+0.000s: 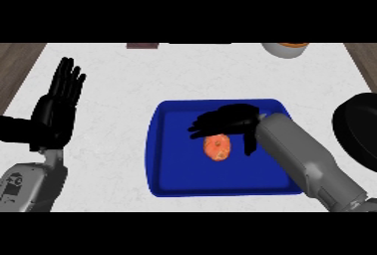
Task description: Pick the squash from the tray and place it in the pot
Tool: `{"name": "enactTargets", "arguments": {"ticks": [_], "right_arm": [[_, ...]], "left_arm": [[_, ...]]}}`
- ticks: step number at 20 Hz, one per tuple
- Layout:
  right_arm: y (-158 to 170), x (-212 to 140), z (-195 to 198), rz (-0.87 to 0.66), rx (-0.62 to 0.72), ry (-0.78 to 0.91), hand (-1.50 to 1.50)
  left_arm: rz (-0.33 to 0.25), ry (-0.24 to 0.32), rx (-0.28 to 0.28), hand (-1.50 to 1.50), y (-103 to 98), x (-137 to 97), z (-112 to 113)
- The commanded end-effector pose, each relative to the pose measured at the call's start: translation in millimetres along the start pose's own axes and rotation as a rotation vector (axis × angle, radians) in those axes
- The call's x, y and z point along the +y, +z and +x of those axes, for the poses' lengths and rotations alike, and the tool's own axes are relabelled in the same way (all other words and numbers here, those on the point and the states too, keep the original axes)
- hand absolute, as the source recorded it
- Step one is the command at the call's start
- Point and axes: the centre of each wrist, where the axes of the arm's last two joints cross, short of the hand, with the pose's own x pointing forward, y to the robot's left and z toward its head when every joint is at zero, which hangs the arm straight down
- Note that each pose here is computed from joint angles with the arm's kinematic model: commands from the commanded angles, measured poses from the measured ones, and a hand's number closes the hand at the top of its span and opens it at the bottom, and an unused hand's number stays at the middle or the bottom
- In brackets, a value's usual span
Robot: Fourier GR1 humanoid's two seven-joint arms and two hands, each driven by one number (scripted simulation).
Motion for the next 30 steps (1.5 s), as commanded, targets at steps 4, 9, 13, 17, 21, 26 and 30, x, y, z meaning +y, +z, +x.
{"name": "enactTargets", "arguments": {"ticks": [4,9,13,17,21,26,30], "right_arm": [[-14.1,25.4,-3.2,0.006,-0.047,-0.004,-1.5],[-32.6,54.4,-0.8,0.004,-0.065,-0.034,-1.5],[-32.7,67.4,3.4,0.024,-0.093,-0.031,-1.5],[-57.7,64.9,12.3,0.021,-0.206,0.047,1.5],[-62.9,42.0,21.4,-0.005,-0.273,0.063,1.5],[-45.3,64.3,17.6,-0.032,-0.239,0.099,1.5],[-31.9,41.7,15.0,-0.169,-0.182,0.176,1.5]], "left_arm": [[0.01,0.008,0.0,0.0,-15.3,-4.7,2.2],[0.017,0.004,-0.012,0.0,-2.3,-1.2,-7.5],[-0.014,0.015,0.005,0.0,-3.0,-2.6,12.2],[-0.012,-0.005,-0.003,0.0,2.8,6.6,5.7],[0.023,-0.002,-0.005,0.0,0.9,12.6,-10.3],[0.014,0.01,-0.004,0.0,-14.2,1.4,4.4],[0.023,0.008,0.0,0.0,-18.5,2.2,-0.3]]}}
